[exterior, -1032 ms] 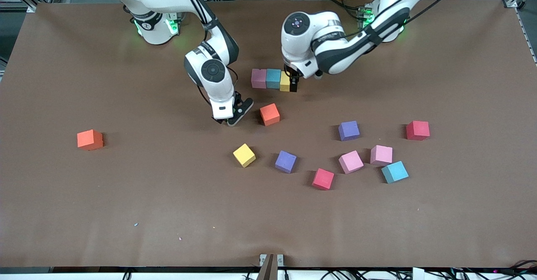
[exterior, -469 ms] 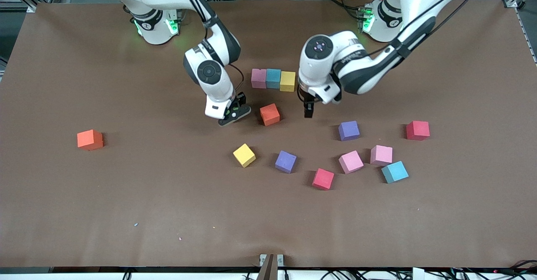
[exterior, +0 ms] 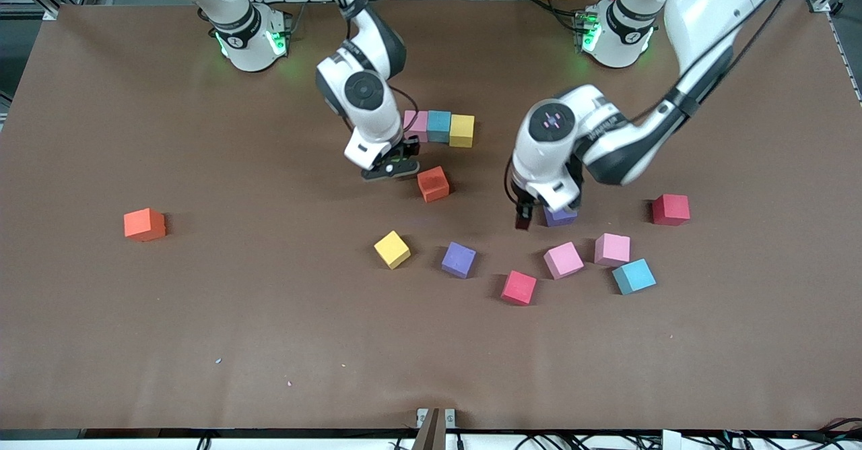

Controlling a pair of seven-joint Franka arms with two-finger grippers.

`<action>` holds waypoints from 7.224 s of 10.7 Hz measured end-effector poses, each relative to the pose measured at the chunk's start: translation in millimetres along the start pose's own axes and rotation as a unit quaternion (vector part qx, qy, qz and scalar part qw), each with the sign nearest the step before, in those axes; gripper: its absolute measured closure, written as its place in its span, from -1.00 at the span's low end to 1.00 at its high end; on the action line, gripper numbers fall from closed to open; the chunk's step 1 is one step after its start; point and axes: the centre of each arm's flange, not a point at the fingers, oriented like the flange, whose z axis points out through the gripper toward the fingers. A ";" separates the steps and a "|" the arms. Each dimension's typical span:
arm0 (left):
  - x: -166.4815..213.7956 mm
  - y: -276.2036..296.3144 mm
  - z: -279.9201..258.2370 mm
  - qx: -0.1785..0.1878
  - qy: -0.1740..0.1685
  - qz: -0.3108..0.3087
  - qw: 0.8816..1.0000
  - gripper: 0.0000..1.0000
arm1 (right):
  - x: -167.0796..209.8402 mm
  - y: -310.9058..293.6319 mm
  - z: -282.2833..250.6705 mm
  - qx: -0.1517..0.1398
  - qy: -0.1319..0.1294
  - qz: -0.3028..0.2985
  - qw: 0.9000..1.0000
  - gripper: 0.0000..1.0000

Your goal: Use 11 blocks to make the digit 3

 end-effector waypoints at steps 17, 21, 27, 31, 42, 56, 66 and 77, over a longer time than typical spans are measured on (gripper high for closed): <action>98.7 82.8 -16.2 -0.022 0.027 0.207 0.978 -1.00 | -29.7 -35.3 36.3 0.000 0.012 0.066 0.998 -0.21; 84.6 71.5 -6.9 0.021 -0.014 0.317 0.948 -1.00 | -29.6 -34.1 43.3 -0.002 0.011 0.076 0.997 -0.21; 77.6 59.6 8.2 0.040 -0.027 0.410 0.911 -1.00 | -30.8 -31.2 48.8 -0.002 0.014 0.078 0.997 -0.21; 125.1 93.1 -42.3 -0.004 -0.007 0.403 0.915 -1.00 | -33.5 -31.7 51.6 -0.003 0.012 0.094 0.995 -0.21; 192.5 90.1 -95.2 0.054 -0.013 0.450 0.891 -1.00 | -40.9 -38.0 53.2 -0.005 0.010 0.095 0.995 -0.21; 122.1 54.3 -34.9 0.083 -0.098 0.499 0.857 -1.00 | -40.6 -36.3 53.4 -0.011 0.005 0.097 0.995 -0.21; 90.8 10.3 65.6 0.087 -0.056 0.503 0.858 -1.00 | -41.1 -35.6 54.4 -0.013 0.003 0.099 0.995 -0.44; 87.7 -18.7 99.9 0.073 -0.054 0.521 0.849 -0.97 | -15.4 -54.8 -10.8 -0.011 -0.001 0.109 0.994 -1.00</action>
